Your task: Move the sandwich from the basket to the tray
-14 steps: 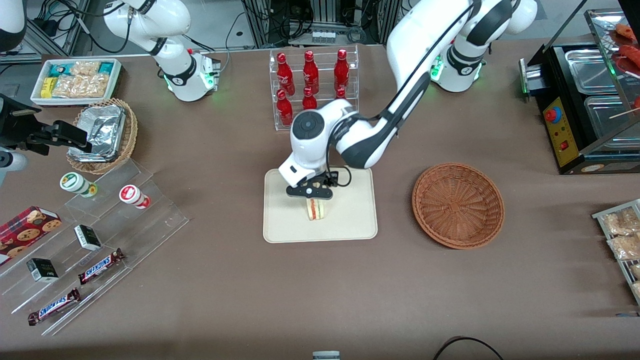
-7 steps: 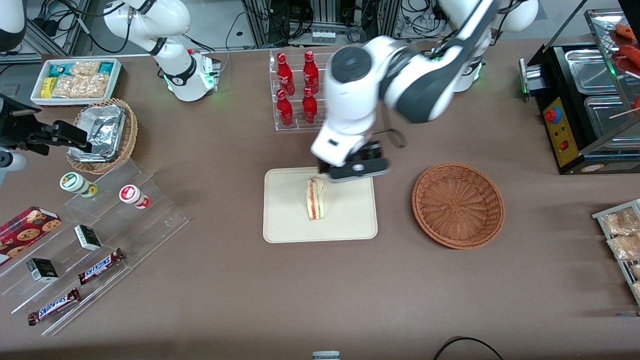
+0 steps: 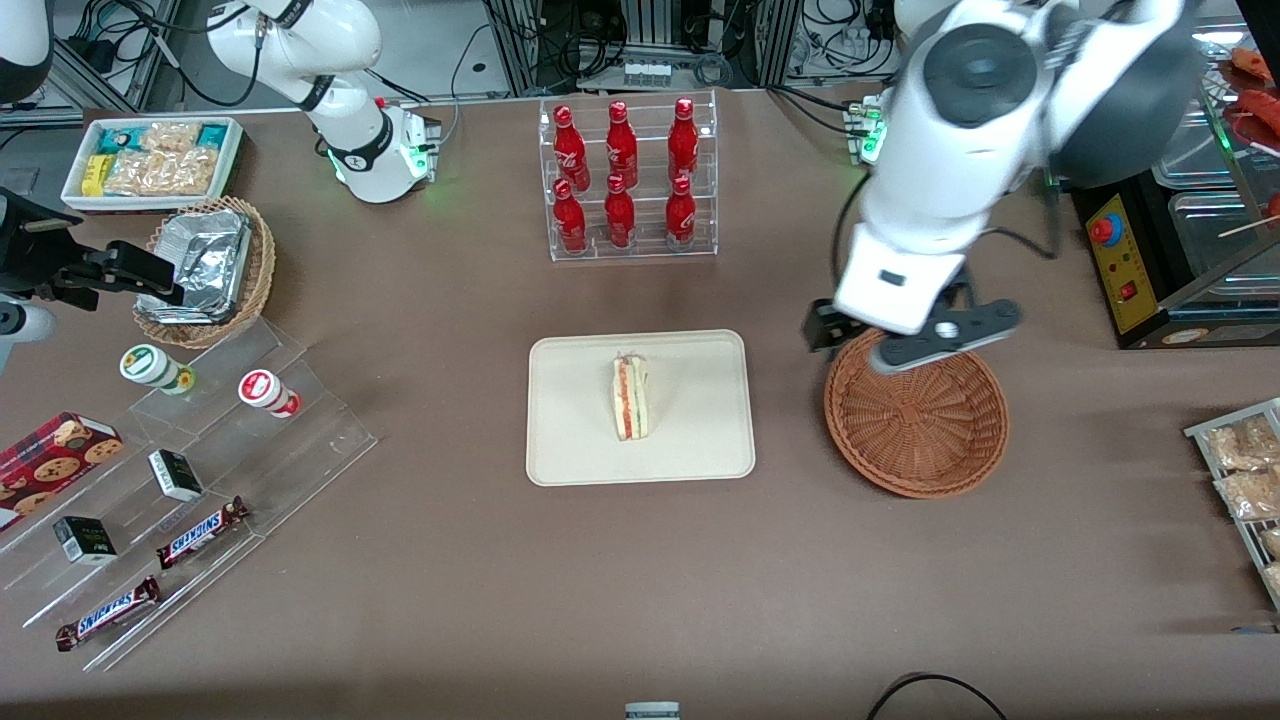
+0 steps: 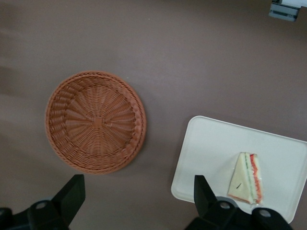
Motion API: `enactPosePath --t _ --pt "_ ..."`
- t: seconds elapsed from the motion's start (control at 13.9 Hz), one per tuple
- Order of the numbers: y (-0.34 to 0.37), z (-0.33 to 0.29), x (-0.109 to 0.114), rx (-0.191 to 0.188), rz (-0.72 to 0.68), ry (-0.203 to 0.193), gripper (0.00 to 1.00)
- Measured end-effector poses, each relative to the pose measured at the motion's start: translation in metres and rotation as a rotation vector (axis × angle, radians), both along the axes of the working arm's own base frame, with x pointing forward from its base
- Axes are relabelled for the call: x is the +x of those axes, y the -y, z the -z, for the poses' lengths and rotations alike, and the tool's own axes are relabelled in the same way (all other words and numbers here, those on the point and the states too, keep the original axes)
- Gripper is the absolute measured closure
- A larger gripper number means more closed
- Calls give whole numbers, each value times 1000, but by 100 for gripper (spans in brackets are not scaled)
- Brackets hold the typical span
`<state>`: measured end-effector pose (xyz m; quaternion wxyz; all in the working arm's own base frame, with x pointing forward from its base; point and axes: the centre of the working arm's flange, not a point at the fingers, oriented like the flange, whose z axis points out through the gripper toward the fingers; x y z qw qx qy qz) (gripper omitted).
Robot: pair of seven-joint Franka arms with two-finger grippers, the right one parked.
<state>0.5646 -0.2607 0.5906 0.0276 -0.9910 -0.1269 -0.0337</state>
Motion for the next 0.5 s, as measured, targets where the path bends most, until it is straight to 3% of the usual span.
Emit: enactPosePath --t 0.5 --pt "-117 -23 -18 -21 220 -81 0"
